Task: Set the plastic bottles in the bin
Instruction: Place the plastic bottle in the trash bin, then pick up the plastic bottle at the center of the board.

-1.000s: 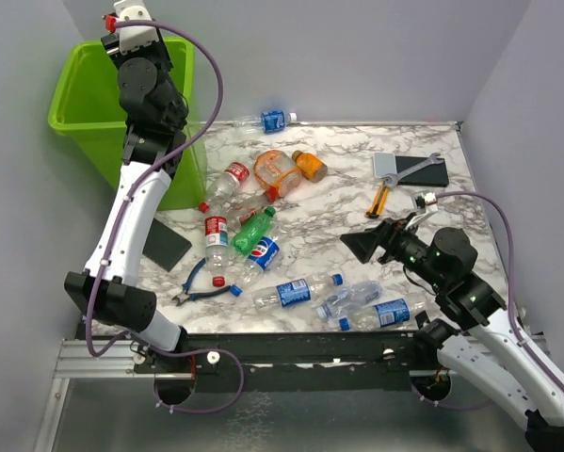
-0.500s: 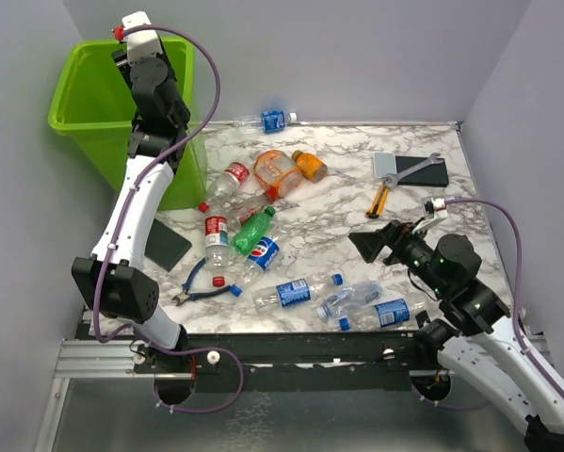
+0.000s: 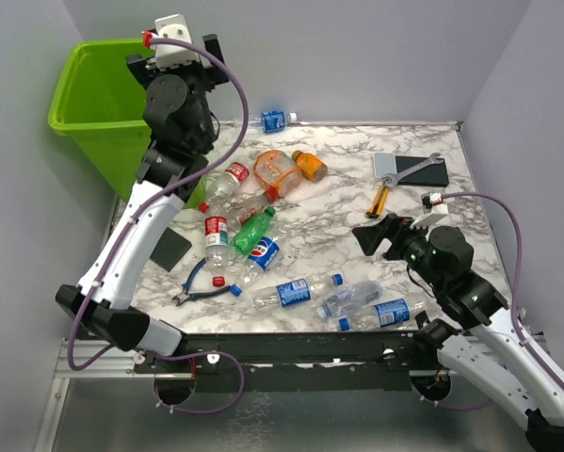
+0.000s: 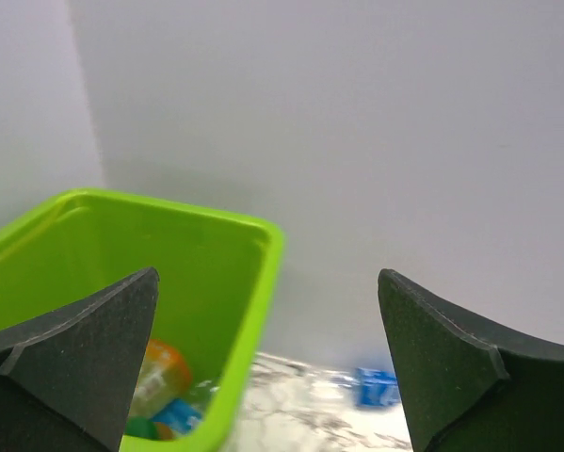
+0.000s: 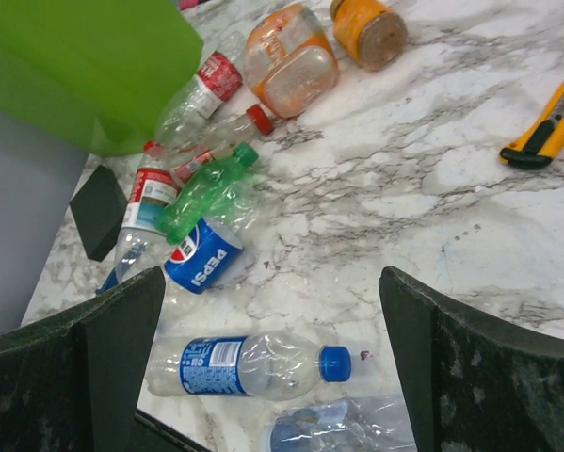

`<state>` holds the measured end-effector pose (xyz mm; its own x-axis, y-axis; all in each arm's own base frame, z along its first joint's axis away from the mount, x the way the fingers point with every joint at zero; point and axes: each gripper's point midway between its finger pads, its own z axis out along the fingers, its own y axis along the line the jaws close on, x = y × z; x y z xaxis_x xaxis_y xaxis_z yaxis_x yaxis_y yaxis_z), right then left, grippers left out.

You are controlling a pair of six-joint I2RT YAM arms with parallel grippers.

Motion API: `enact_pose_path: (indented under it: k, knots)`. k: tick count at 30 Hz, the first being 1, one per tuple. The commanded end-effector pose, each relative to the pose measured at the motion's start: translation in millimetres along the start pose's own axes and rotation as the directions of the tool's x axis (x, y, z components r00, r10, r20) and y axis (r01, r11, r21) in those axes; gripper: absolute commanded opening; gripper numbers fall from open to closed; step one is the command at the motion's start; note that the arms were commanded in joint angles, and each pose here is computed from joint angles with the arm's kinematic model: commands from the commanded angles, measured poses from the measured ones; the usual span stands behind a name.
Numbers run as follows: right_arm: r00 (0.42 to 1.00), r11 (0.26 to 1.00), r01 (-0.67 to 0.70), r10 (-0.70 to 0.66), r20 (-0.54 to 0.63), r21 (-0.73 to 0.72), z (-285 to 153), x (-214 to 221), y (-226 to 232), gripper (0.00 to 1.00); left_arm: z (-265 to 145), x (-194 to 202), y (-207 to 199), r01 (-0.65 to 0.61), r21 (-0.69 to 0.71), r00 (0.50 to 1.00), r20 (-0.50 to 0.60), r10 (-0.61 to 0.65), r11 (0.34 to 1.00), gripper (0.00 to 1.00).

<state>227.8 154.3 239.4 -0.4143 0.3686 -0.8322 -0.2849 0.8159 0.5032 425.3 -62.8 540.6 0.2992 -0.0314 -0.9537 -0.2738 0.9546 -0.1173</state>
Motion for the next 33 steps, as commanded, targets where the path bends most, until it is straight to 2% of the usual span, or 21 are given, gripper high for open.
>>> enact_pose_path:
  k: [1,6,8,10,13,15,18,22,25,28,30,33]
  knots:
    - [0.998,0.989,0.045,-0.052,0.045,0.143,-4.5,-19.8,-19.6,1.0,-55.1,-24.1,-45.5,0.047,0.225,0.999,-0.006,-0.046,0.973,0.99]
    - [0.999,0.946,0.046,-0.034,-0.041,0.32,2.3,-5.5,-48.6,1.0,-124.0,48.0,-107.6,0.116,0.522,0.976,-0.219,0.001,0.845,0.99]
    - [0.996,0.93,0.038,-0.007,-0.085,0.366,6.8,11.3,-59.7,1.0,-155.1,88.0,-118.9,0.173,0.607,0.948,-0.316,0.035,0.776,0.99]
    - [0.989,0.92,0.029,0.031,-0.146,0.39,13.1,35.5,-68.6,1.0,-185.4,135.9,-117.7,0.224,0.642,0.908,-0.411,0.082,0.734,0.99]
    - [0.965,0.916,-0.015,0.118,-0.234,0.4,20.8,74.6,-74.5,0.99,-220.9,202.4,-99.1,0.278,0.609,0.833,-0.538,0.129,0.743,0.99]
    - [0.942,0.912,-0.059,0.185,-0.28,0.406,22.8,97.6,-75.5,0.98,-236.8,230.0,-85.4,0.316,0.555,0.788,-0.606,0.113,0.769,0.99]
    - [0.916,0.899,-0.095,0.247,-0.315,0.427,20.1,120.1,-80.2,0.98,-257.5,247.9,-77.9,0.375,0.539,0.749,-0.656,0.096,0.754,0.99]
    - [0.902,0.897,-0.115,0.275,-0.334,0.427,16.6,125.9,-77.7,0.97,-274.6,253.9,-77.2,0.453,0.545,0.741,-0.67,0.042,0.705,0.99]
    - [0.895,0.944,-0.15,0.256,-0.364,0.295,29.0,123.1,-51.8,0.94,-283.3,256.8,-75.3,0.509,0.535,0.737,-0.675,-0.02,0.674,0.99]
    - [0.868,0.977,-0.193,0.213,-0.449,0.09,45.9,126.0,-7.8,0.9,-286.3,257.9,-73.8,0.525,0.532,0.736,-0.676,-0.04,0.665,0.99]
    - [0.855,0.995,-0.083,0.096,-0.51,0.048,51.8,137.8,9.1,0.89,-283.4,264.0,-67.8,0.495,0.518,0.739,-0.674,-0.023,0.698,0.99]
    - [0.814,0.983,0.186,-0.148,-0.561,0.01,54.4,157.0,26.4,0.94,-278.3,268.2,-56.1,0.436,0.508,0.754,-0.656,0.005,0.743,0.99]
